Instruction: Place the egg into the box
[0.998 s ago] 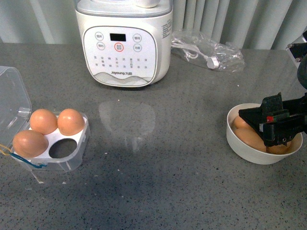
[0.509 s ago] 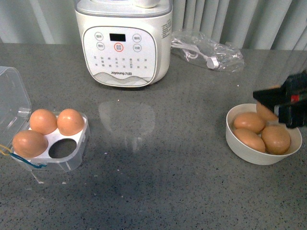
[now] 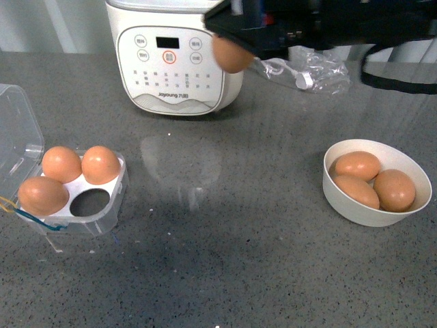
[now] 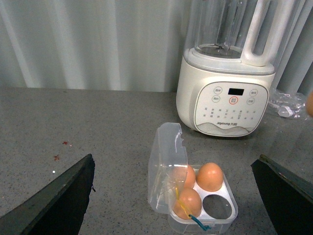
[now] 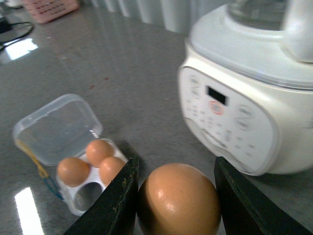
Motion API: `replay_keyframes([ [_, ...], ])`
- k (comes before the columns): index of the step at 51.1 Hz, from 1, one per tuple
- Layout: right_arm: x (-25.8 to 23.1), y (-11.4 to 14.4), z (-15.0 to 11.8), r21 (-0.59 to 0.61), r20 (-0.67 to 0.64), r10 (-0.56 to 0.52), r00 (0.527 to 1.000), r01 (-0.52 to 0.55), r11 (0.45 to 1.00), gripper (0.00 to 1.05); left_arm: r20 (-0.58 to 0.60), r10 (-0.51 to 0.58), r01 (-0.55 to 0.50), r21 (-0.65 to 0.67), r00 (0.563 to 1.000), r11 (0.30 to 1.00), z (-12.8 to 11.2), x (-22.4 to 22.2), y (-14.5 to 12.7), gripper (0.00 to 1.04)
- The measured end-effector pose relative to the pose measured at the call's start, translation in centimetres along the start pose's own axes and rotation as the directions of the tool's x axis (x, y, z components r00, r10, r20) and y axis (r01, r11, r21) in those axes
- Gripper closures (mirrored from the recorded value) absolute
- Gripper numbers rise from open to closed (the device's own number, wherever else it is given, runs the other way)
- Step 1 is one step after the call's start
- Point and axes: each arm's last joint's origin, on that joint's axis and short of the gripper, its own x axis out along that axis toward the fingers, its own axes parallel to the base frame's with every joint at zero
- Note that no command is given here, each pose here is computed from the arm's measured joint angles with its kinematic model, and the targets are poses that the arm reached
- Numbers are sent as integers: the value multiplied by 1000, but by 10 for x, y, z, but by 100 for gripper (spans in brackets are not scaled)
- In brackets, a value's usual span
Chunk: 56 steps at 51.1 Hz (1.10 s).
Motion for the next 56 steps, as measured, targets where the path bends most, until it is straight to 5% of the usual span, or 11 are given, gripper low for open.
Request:
replay_keyframes([
  [11, 47, 15, -2, 33, -71, 207, 976, -205, 978, 65, 0, 0, 0, 0, 1000, 1000, 0, 0, 0, 7],
  [27, 85, 26, -21, 81, -172, 358, 918, -349, 933, 65, 0, 0, 0, 0, 1000, 1000, 0, 0, 0, 7],
  [56, 128, 38, -46, 80, -269, 461, 846, -457, 886, 65, 0, 0, 0, 0, 1000, 1000, 0, 0, 0, 7],
])
